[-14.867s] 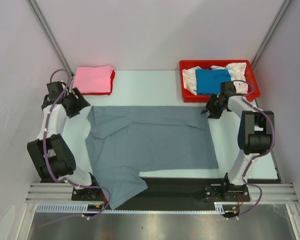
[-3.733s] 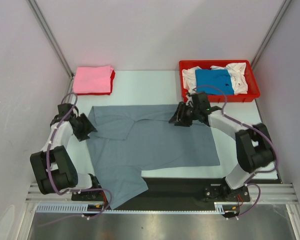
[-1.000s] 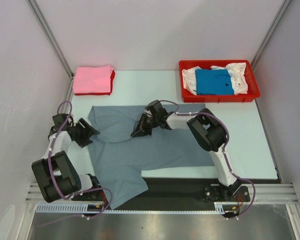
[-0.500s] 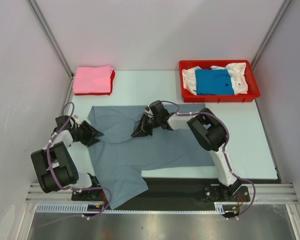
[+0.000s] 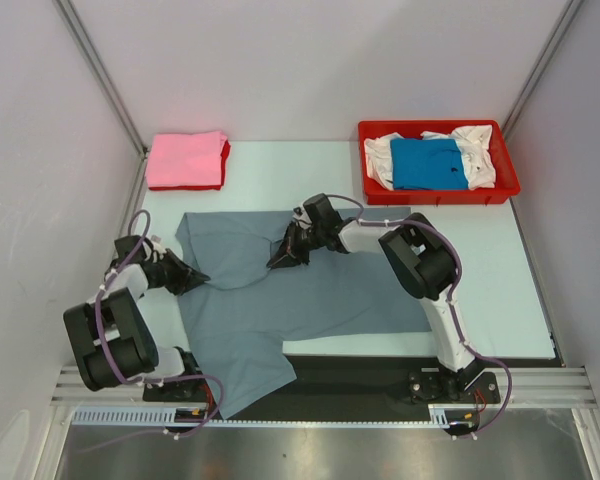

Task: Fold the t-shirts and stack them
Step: Fold the tshirt

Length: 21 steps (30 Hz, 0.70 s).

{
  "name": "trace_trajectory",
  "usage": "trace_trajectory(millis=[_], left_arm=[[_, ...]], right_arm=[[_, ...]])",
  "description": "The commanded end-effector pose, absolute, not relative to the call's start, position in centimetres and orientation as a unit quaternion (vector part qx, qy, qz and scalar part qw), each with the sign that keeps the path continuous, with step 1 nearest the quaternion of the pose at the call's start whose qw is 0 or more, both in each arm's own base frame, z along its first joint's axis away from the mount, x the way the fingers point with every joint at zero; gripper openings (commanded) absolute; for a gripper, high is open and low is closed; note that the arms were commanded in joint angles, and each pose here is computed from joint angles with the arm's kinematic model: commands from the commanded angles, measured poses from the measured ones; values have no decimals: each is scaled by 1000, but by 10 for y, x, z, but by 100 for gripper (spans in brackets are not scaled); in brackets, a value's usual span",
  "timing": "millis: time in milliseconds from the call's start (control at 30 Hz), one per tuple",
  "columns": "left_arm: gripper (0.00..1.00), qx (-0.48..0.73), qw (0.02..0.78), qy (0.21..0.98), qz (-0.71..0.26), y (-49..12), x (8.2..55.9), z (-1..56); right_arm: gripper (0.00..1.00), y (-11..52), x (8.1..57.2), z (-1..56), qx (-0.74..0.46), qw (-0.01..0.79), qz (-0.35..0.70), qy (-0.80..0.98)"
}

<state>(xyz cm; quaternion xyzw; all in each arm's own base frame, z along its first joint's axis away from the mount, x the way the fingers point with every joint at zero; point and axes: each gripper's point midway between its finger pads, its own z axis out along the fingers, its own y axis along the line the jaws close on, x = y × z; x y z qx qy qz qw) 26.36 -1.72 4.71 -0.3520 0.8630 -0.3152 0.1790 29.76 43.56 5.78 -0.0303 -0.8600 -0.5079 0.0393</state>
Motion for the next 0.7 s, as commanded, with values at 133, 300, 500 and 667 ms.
trace_trajectory(millis=[133,300,500,667], left_arm=[[12,-397,153,837,-344,-38,241,58],[59,-407,166,848,-297,-25,237,68],[67,-380,246,858,-244,9,272,101],[66,-333,299,872,-195,37,303,106]], right_arm=[[5,442,300,80,10,46,-534,-844],[10,431,299,77,7,46,-525,-850],[19,401,290,58,29,47,-478,-877],[26,363,290,49,67,21,-394,-916]])
